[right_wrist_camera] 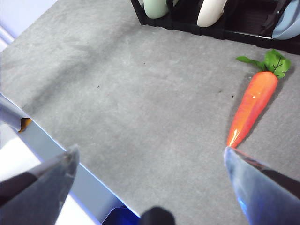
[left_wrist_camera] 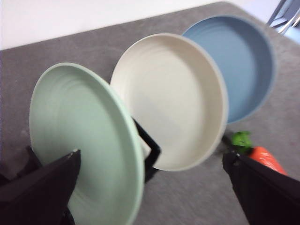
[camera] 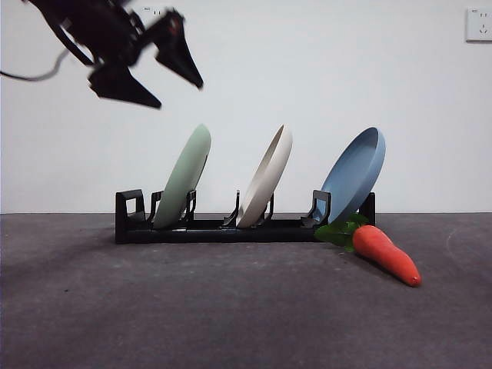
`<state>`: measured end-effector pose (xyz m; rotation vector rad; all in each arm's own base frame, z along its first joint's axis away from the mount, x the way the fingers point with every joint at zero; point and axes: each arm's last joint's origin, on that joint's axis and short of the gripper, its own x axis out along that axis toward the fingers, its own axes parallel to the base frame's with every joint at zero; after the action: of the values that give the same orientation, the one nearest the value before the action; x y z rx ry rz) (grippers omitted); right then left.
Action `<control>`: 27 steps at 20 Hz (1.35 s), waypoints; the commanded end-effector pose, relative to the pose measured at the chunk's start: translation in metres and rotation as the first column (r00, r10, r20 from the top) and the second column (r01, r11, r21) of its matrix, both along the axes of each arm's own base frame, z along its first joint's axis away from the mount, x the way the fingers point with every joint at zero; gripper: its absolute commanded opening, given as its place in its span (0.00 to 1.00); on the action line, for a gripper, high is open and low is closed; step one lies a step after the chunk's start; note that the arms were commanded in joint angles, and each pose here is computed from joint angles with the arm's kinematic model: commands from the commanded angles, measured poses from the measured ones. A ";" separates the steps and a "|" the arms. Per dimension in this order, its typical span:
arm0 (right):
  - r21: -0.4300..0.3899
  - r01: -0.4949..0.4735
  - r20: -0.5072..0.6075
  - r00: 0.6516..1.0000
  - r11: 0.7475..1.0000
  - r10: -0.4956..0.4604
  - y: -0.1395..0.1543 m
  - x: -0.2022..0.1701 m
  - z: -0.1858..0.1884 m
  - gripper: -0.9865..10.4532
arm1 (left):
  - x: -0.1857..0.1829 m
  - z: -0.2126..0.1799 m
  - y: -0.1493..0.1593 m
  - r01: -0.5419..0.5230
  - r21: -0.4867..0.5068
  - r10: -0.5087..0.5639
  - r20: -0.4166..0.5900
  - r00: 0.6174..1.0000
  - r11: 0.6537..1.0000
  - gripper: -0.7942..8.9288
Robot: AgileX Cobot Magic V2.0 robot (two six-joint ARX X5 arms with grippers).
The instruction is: Take the green plate from the plate rack,put the plate on the table,take the carrot from the table,put the carrot in the plate
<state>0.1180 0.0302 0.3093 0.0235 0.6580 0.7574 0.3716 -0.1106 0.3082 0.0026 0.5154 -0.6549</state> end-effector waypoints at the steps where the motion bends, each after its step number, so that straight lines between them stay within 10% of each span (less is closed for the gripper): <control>1: 0.003 0.001 -0.003 1.000 1.000 -0.001 0.000 0.000 0.001 0.64 | 0.018 -0.017 -0.009 0.003 0.018 -0.003 0.009 1.000 1.000 0.72; 8: 0.001 0.001 -0.025 1.000 1.000 -0.001 0.000 -0.001 -0.001 0.64 | 0.039 -0.056 -0.025 -0.008 0.043 0.008 0.003 1.000 0.999 0.72; 13: -0.001 0.000 -0.041 0.999 1.000 0.000 0.000 -0.002 -0.002 0.64 | 0.040 -0.068 -0.035 0.012 0.052 -0.011 -0.023 1.000 0.999 0.59; 18: -0.002 0.000 -0.045 0.999 1.000 0.000 0.000 -0.002 -0.002 0.64 | 0.039 -0.069 -0.037 0.021 0.051 -0.019 -0.043 0.999 0.998 0.15; 27: -0.002 0.000 -0.046 0.999 1.000 0.000 0.000 -0.002 -0.002 0.64 | 0.038 -0.067 -0.037 0.015 0.031 -0.014 -0.049 0.999 0.999 0.07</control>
<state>0.1159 0.0299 0.3062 0.0362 0.7033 0.7570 0.4098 -0.1437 0.2468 0.0358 0.5543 -0.6338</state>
